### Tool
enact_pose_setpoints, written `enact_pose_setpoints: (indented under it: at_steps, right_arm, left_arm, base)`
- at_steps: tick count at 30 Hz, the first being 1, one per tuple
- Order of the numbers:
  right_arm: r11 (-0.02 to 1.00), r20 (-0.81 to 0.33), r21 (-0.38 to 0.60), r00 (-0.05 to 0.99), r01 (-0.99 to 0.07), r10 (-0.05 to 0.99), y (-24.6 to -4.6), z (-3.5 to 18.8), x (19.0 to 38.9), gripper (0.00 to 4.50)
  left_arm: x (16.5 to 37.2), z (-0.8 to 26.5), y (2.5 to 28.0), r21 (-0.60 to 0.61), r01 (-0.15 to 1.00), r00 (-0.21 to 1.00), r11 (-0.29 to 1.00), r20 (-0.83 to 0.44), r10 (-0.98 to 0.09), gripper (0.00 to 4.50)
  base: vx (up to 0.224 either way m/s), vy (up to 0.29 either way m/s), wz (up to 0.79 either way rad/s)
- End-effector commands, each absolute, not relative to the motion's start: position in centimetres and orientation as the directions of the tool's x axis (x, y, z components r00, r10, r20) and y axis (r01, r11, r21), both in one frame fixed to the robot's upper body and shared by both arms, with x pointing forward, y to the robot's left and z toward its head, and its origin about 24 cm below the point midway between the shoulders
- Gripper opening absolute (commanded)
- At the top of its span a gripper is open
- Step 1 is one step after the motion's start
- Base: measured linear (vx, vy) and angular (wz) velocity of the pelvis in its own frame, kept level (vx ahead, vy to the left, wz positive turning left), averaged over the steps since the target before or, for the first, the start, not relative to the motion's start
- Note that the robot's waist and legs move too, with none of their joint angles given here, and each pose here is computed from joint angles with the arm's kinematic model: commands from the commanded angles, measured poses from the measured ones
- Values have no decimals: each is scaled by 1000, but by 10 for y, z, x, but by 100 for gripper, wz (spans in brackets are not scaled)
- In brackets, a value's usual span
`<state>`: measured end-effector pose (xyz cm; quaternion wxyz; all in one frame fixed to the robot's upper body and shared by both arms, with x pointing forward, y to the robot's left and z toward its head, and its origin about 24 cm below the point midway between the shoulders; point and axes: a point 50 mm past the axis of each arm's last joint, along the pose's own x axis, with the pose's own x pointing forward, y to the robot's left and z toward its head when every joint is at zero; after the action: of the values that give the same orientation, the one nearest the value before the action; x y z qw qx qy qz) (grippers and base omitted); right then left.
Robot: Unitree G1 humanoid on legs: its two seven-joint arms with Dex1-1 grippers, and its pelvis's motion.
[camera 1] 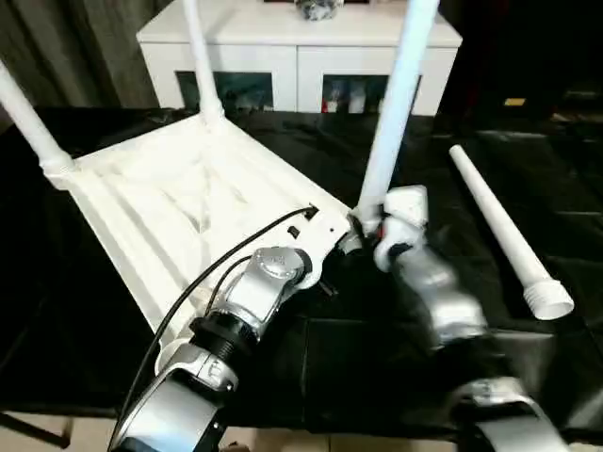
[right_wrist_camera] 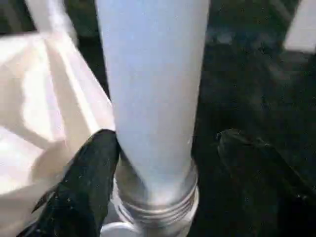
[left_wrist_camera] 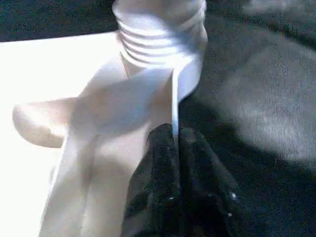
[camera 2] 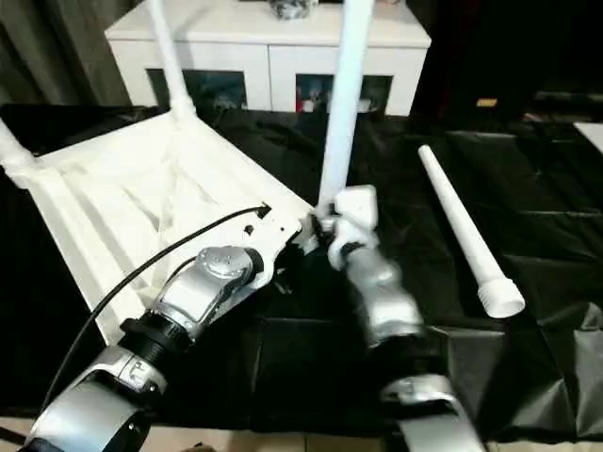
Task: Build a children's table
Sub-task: Rotate leg to tighten, then rotate table base
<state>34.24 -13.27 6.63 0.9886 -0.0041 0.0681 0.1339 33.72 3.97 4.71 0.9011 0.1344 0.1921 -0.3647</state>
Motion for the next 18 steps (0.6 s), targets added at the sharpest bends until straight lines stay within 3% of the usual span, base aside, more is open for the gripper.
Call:
enact_pose_setpoints:
  at_steps: [1, 5, 8, 9, 11, 12, 13, 15, 16, 18]
  right_arm:
    - [953, -142, 14, 943, -304, 303, -139, 66, 336, 350]
    - [945, -147, 9, 934, -328, 325, -143, 65, 329, 350]
    - [938, -142, 27, 928, -345, 345, -144, 67, 327, 350]
    - [921, -143, 21, 910, -389, 388, -142, 68, 325, 350]
    - [908, -143, 24, 898, -418, 417, -140, 68, 323, 350]
    - [891, -150, 13, 880, -454, 451, -137, 68, 321, 350]
    - [891, -150, 13, 880, -454, 451, -137, 68, 321, 350]
    - [863, -171, 0, 851, -504, 497, -134, 66, 317, 350]
    - [863, -171, 0, 851, -504, 497, -134, 66, 317, 350]
    - [845, -186, 0, 830, -535, 526, -132, 64, 315, 350]
  left_arm:
    - [340, 57, 43, 61, 698, 679, 714, -373, -632, 55]
    - [343, 76, 52, 54, 676, 721, 735, -251, -645, 96]
    - [340, 91, 77, 58, 648, 756, 760, -173, -631, 98]
    - [339, 101, 101, 72, 606, 793, 792, -139, -594, 98]
    - [338, 106, 115, 77, 574, 817, 815, -127, -563, 98]
    - [335, 112, 137, 91, 532, 845, 842, -126, -520, 98]
    - [335, 112, 137, 91, 532, 845, 842, -126, -520, 98]
    - [326, 119, 177, 163, 461, 885, 873, -162, -437, 98]
    - [326, 119, 177, 163, 461, 885, 873, -162, -437, 98]
    - [320, 121, 213, 243, 376, 919, 894, -221, -326, 98]
  base:
    - [0, 0, 0]
    - [0, 0, 0]
    - [0, 0, 0]
    - [0, 0, 0]
    - [0, 0, 0]
    - [0, 0, 0]
    - [0, 0, 0]
    - [0, 0, 0]
    - [0, 0, 0]
    - [0, 0, 0]
